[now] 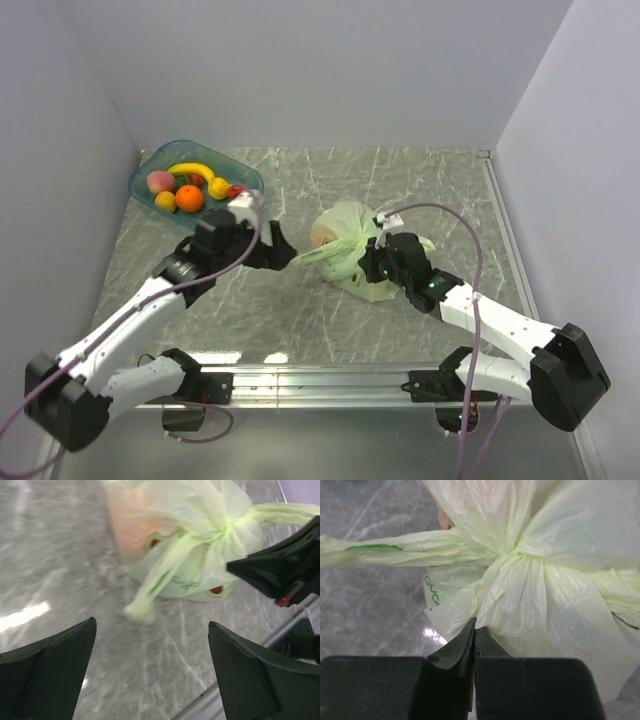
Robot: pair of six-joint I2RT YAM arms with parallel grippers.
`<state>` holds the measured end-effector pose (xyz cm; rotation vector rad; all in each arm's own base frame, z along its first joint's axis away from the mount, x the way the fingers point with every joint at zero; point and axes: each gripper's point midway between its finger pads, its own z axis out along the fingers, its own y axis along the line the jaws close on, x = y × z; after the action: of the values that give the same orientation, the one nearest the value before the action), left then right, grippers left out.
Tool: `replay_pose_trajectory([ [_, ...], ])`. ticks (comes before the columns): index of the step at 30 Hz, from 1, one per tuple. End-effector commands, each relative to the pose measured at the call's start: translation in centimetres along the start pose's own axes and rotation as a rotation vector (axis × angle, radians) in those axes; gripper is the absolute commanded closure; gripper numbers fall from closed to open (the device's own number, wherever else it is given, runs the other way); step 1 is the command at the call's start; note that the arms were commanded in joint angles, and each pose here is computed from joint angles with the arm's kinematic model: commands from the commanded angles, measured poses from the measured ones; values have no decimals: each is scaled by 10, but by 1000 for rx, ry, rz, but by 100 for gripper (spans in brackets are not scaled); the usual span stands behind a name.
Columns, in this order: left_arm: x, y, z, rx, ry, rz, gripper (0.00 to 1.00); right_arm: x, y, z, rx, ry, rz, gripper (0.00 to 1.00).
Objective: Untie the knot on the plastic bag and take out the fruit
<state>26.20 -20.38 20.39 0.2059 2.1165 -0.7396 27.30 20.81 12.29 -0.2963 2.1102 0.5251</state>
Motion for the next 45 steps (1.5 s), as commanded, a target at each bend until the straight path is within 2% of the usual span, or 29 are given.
replay_pose_trajectory([
  [1,-23,-45,20,72,-22,63,1,0,8,-10,-7,-40,-4,100],
  [4,-24,-62,44,34,3,95,1,10,6,-18,1,-44,13,100],
  [6,-28,-69,56,5,-17,39,1,9,6,-23,-1,-69,34,100],
  [9,-38,-71,80,-24,-70,-72,6,11,5,-27,-4,-88,62,100],
  [10,-36,-70,90,-39,-69,-95,11,13,5,-28,-5,-86,66,100],
  [12,-38,-76,100,-33,-89,-148,12,13,5,-27,-3,-88,77,100],
  [18,-12,-91,137,-26,-51,-196,17,20,8,-23,-3,-74,84,100],
  [21,-4,-95,151,-18,-52,-212,26,24,7,-21,6,-71,85,100],
  [24,2,-92,161,-26,-55,-224,57,28,4,-21,18,-72,95,100],
  [25,4,-89,162,-39,-53,-224,87,28,2,-22,31,-77,98,100],
  [26,5,-86,161,-53,-52,-222,99,25,-4,-23,61,-95,113,100],
  [30,-7,-52,146,-186,-121,-190,100,26,-34,-31,210,-130,160,100],
  [32,-23,-30,130,-216,-163,-227,99,21,-48,-38,279,-165,208,100],
  [34,-24,-10,110,-220,-177,-286,99,20,-72,-47,375,-188,250,100],
  [35,-32,14,101,-252,-204,-325,99,15,-77,-52,386,-216,297,100],
  [39,-22,59,66,-312,-235,-393,99,16,-109,-64,450,-252,414,100],
  [40,-28,58,57,-300,-258,-392,99,14,-110,-66,451,-261,413,100],
  [42,-16,57,52,-286,-215,-382,99,2,-101,-67,398,-271,364,99],
  [43,-14,54,49,-267,-206,-368,100,-3,-92,-66,348,-265,328,90],
  [44,-10,44,50,-217,-175,-365,100,-5,-76,-64,269,-238,266,71],
  [45,-5,40,49,-195,-158,-361,100,-18,-65,-67,232,-247,234,62],
])
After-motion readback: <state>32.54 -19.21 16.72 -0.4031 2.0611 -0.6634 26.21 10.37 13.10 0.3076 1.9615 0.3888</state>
